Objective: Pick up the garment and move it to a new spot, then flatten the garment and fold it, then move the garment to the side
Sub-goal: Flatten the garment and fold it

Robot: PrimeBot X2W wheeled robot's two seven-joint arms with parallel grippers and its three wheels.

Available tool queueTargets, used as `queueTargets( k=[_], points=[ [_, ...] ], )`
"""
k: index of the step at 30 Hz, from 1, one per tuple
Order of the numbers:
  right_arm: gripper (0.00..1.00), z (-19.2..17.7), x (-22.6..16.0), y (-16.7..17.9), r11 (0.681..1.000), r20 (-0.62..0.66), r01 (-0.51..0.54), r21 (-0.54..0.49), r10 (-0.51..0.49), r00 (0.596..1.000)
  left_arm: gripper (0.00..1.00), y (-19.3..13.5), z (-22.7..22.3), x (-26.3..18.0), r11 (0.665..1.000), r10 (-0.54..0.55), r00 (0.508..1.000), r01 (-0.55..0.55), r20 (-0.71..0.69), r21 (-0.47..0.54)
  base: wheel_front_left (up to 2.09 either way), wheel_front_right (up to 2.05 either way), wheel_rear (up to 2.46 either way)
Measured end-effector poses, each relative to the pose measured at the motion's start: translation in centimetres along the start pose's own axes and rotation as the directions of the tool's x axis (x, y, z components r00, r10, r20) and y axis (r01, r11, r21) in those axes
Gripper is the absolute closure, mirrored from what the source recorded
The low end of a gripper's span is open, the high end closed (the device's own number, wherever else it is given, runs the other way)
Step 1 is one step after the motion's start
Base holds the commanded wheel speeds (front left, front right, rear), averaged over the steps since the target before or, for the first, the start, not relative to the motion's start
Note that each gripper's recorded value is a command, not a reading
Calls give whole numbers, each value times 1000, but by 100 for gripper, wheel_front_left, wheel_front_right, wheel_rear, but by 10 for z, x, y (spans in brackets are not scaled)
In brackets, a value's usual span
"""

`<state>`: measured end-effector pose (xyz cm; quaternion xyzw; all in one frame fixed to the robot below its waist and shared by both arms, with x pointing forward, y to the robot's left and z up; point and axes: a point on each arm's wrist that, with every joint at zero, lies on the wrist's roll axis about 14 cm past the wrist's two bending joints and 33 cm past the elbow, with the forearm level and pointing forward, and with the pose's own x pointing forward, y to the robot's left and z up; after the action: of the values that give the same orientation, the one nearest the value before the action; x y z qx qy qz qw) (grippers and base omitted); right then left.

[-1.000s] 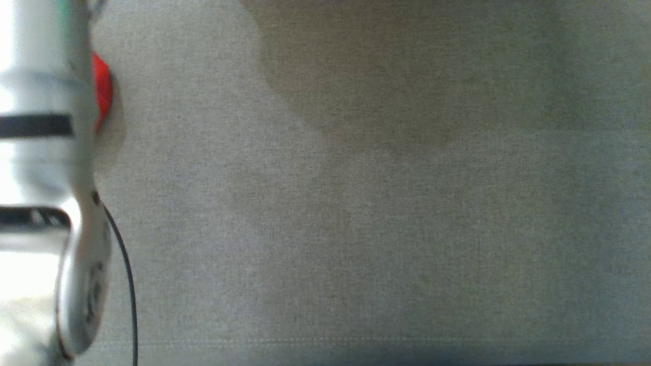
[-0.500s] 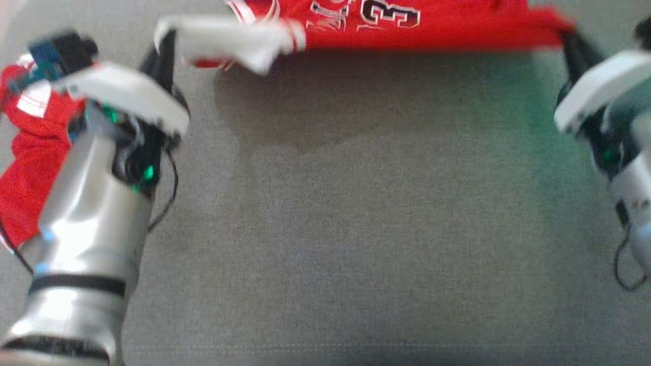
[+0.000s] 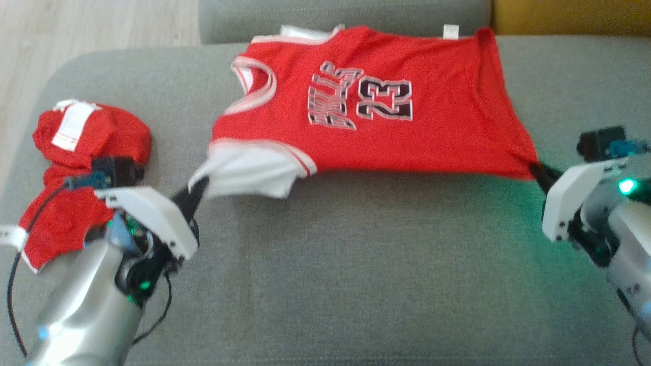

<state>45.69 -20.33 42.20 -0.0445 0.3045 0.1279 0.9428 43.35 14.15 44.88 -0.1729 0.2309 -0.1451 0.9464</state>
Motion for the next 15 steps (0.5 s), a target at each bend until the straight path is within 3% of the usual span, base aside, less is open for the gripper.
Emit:
queueTargets(
  k=[15],
  points=[
    [100,-60,-41,-4,996,-145,23,82,-11,989,100,-22,-68,-69,991,-123,960,104,-253,-84,0,0,0]
  ],
)
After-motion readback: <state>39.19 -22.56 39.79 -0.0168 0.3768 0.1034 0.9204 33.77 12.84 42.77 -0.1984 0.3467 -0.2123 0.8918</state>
